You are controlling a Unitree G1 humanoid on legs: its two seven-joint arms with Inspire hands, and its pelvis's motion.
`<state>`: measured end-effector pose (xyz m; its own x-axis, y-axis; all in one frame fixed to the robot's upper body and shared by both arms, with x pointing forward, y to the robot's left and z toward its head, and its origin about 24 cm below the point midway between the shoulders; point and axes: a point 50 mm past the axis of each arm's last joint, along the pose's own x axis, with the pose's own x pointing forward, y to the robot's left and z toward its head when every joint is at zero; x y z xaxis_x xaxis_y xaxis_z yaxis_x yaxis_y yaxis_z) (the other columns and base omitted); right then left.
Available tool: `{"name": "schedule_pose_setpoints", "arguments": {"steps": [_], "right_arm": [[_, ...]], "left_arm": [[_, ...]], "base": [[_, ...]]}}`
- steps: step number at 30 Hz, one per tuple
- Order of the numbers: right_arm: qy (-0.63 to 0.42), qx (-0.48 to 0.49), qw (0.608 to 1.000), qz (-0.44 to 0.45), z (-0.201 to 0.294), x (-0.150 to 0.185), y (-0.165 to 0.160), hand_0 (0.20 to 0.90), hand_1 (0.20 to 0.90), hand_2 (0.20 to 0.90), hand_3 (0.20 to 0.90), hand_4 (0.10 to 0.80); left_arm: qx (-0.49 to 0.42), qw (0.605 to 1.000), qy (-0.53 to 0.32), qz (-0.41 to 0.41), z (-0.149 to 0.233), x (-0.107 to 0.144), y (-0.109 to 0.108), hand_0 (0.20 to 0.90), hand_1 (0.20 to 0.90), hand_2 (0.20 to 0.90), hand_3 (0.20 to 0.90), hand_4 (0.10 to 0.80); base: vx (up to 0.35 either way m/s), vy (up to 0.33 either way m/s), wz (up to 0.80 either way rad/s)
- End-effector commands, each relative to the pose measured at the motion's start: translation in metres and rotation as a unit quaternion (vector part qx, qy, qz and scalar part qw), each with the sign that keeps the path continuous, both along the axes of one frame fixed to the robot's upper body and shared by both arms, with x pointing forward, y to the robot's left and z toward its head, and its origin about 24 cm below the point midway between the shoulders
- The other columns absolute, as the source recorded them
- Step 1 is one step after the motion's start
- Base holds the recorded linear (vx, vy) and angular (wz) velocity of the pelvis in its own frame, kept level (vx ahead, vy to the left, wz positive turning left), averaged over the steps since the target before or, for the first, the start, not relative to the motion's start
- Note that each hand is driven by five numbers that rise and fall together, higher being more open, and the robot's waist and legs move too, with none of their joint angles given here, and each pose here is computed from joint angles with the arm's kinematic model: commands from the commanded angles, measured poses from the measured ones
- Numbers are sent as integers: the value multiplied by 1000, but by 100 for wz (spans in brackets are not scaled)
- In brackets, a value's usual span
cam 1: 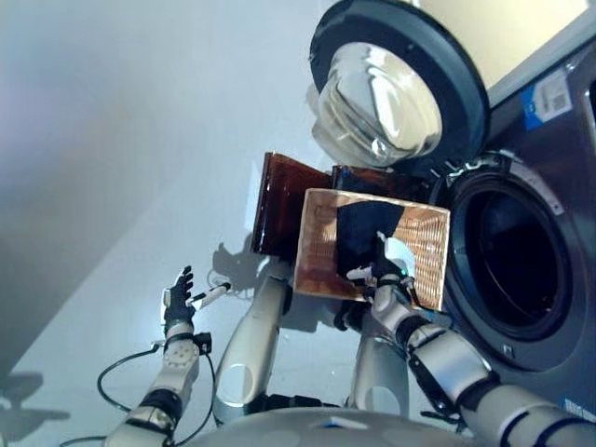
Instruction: Pick up the clothes and place them into the washing machine
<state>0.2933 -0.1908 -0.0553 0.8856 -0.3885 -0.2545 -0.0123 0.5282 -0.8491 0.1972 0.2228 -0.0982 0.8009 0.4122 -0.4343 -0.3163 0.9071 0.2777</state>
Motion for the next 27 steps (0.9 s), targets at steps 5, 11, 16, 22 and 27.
{"name": "schedule_pose_setpoints", "arguments": {"steps": [5,11,16,22,27], "right_arm": [[-59,-53,996,-49,36,25,-34,900,900,900,900,800],[-52,-63,995,-49,37,25,-33,200,200,200,200,300],[-40,-68,996,-51,32,21,-33,200,200,200,200,300],[-21,-76,995,-58,22,10,-41,200,200,200,200,300],[-20,-69,994,-85,19,3,-54,200,200,200,200,300]], "left_arm": [[20,997,-71,5,22,18,3,900,900,900,900,800],[27,997,-68,5,22,21,3,900,900,900,900,800],[24,997,-73,0,23,21,0,900,900,900,900,800],[21,998,-64,-1,19,15,-2,900,900,900,900,800],[20,998,-55,2,16,10,1,900,900,900,900,800]], "base": [[42,-3,8],[35,-3,9],[0,0,0],[2,-2,3],[-5,-13,-3]]}}
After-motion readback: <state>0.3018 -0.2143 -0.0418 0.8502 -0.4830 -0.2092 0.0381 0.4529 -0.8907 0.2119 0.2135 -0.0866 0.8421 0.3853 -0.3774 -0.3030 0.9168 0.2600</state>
